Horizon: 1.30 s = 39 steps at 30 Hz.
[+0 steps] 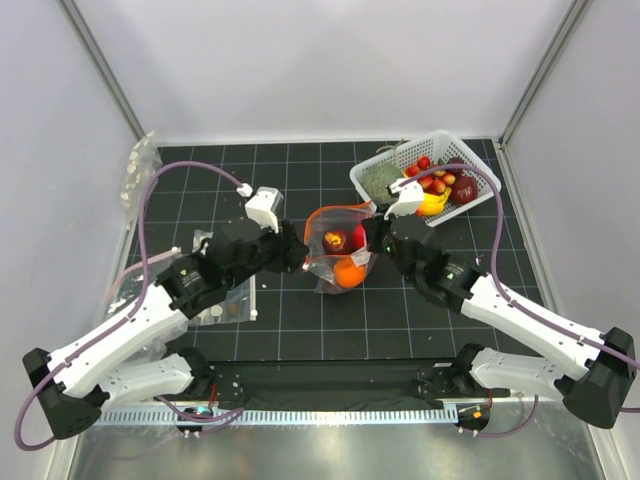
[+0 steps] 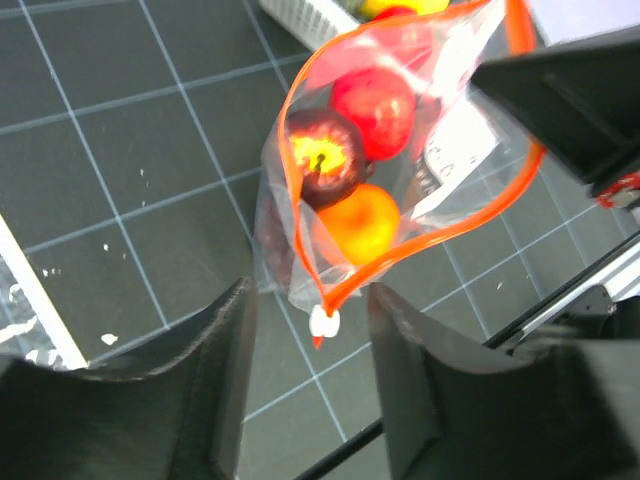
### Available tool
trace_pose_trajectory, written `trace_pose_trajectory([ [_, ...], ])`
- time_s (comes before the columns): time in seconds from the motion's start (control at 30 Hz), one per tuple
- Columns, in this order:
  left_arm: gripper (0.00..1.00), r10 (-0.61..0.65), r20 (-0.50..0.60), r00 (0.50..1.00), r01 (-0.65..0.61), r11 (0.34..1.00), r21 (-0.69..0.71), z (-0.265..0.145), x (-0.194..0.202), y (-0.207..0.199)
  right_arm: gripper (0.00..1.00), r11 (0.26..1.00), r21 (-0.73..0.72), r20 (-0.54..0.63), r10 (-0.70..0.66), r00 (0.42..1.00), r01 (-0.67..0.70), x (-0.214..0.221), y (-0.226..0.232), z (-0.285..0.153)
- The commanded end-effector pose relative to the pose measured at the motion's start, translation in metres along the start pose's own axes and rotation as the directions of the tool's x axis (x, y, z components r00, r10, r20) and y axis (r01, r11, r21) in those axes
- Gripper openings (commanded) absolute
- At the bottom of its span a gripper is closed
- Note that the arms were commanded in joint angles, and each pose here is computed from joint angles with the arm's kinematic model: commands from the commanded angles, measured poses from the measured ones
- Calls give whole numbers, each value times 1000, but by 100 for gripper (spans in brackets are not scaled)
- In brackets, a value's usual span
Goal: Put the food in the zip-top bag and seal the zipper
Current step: Pick up the fake fruit from the bin.
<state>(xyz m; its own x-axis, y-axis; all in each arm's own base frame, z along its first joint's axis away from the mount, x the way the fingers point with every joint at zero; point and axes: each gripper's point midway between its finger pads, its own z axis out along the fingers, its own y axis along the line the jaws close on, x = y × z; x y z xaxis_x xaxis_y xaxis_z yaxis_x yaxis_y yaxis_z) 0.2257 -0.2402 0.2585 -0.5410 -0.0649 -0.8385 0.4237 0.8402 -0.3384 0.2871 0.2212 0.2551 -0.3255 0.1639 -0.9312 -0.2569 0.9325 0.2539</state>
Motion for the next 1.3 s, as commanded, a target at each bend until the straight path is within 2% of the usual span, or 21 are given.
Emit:
trace_pose_trajectory([
  [0.0, 54, 15, 89, 996, -19, 999, 34, -5, -21, -6, 1, 997, -64, 64, 54, 997, -50, -19, 12, -4],
  [0.17, 59, 41, 108, 993, -50, 996, 77, 7, -23, -16, 1, 996, -76, 60, 56, 997, -51, -18, 14, -4],
  [0.33, 61, 71, 114, 991, -69, 997, -20, 29, -24, -2, 1, 994, -96, 75, 65, 995, -58, -21, 15, -8],
  [0.4, 60, 85, 84, 993, -81, 995, -50, 43, -18, 1, 1, 994, -97, 76, 65, 995, -57, -21, 14, -9],
  [0.5, 39, 117, 37, 992, -113, 989, -98, 61, -12, 6, 1, 994, -97, 87, 64, 994, -56, -23, 13, -12],
  [0.53, 12, 134, -2, 991, -133, 982, -133, 62, -6, 13, 1, 994, -97, 95, 67, 993, -58, -25, 12, -14],
  [0.57, 0, 146, -12, 989, -146, 974, -171, 63, -7, 19, 1, 994, -94, 97, 67, 993, -58, -25, 11, -13],
  [0.6, 0, 146, -10, 989, -145, 971, -190, 59, -13, 20, 1, 994, -90, 97, 67, 993, -58, -24, 10, -13],
  [0.63, 0, 143, -6, 990, -142, 970, -199, 54, -14, 23, 4, 995, -77, 100, 65, 993, -58, -24, 8, -13],
  [0.67, 0, 136, 16, 991, -130, 974, -187, 48, -17, 21, 13, 996, -69, 97, 61, 993, -55, -23, 7, -11],
  [0.7, 0, 128, 41, 991, -119, 977, -179, 41, -21, 21, 17, 997, -62, 97, 61, 993, -55, -23, 6, -10],
  [0.73, 0, 116, 95, 989, -97, 979, -178, 24, -29, 22, 21, 997, -53, 100, 61, 993, -56, -23, 5, -9],
  [0.87, 0, 176, 170, 970, -120, 948, -295, -11, -44, 32, 47, 999, -22, 83, 37, 996, -35, -22, 2, -3],
  [0.93, 0, 161, 182, 970, -111, 960, -256, -10, -44, 24, 51, 999, -17, 83, 37, 996, -36, -23, 0, -2],
  [1.03, 0, 174, 134, 976, -139, 962, -235, 4, -32, 19, 52, 999, -29, 69, 37, 997, -35, -22, -1, -1],
  [1.13, 0, 200, 65, 978, -175, 946, -271, 18, -23, 22, 53, 999, -36, 55, 36, 998, -34, -20, -1, 0],
  [1.23, 0, 202, 41, 979, -183, 942, -281, 23, -19, 22, 68, 999, -20, 54, 44, 998, -43, -22, -7, 1],
  [1.27, 0, 202, 40, 979, -182, 941, -286, 23, -19, 23, 68, 999, -2, 52, 46, 998, -46, -22, -12, 2],
])
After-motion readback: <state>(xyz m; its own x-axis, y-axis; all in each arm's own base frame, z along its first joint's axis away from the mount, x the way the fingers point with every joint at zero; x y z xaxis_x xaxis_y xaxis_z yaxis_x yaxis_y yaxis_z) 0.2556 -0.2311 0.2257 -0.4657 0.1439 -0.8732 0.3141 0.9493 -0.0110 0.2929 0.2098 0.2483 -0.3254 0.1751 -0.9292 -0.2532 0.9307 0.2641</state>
